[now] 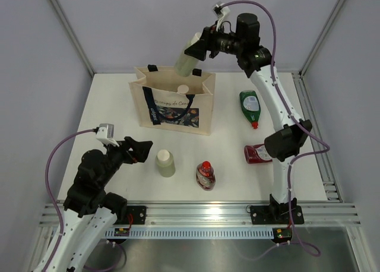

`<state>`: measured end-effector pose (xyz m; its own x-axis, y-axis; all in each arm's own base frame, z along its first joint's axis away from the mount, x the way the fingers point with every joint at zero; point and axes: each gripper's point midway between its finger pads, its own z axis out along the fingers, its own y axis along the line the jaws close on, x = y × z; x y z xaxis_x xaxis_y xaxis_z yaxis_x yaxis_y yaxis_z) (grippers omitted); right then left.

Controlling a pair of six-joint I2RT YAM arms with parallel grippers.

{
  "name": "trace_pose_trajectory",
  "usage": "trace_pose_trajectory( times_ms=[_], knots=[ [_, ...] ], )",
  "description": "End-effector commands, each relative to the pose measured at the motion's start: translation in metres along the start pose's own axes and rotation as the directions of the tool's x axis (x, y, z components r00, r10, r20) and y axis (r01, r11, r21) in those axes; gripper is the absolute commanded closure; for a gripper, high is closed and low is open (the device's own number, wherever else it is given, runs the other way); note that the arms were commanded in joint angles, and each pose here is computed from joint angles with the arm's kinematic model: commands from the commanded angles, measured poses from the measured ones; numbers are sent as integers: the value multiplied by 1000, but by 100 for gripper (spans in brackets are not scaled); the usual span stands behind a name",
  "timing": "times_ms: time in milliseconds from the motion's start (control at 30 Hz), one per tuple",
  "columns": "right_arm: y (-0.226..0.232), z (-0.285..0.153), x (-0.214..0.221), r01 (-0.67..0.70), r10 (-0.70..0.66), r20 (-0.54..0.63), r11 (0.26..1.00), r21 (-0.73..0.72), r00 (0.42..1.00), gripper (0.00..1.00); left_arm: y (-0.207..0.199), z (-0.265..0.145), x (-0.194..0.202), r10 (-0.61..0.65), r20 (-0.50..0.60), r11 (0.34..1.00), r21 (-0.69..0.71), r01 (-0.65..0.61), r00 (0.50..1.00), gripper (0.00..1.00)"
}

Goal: Place the personal care products into the canvas bag

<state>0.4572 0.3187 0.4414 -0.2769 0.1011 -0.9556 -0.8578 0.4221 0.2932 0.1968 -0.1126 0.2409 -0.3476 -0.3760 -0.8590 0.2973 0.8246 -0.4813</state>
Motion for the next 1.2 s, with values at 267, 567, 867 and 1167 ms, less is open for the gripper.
trace_pose_trajectory(
  times_ms=[267, 567, 867, 1167],
  knots=[
    [33, 48, 104, 131, -146, -198, 987, -89, 969, 100, -10, -4, -5, -3, 20, 999, 52, 2, 1000, 1],
    [44, 78, 171, 60, -93, -338, 992, -109, 937, 100, -10, -10, 11, 22, -27, 997, 81, -19, 999, 1],
    [-1, 124, 180, 163, -142, -300, 985, 48, 943, 100, -13, -12, 13, 27, -40, 995, 97, -23, 999, 1],
    [-8, 126, 226, 388, -403, -345, 915, -114, 848, 45, -14, -5, 21, -4, -66, 994, 109, 11, 998, 1]
  ],
)
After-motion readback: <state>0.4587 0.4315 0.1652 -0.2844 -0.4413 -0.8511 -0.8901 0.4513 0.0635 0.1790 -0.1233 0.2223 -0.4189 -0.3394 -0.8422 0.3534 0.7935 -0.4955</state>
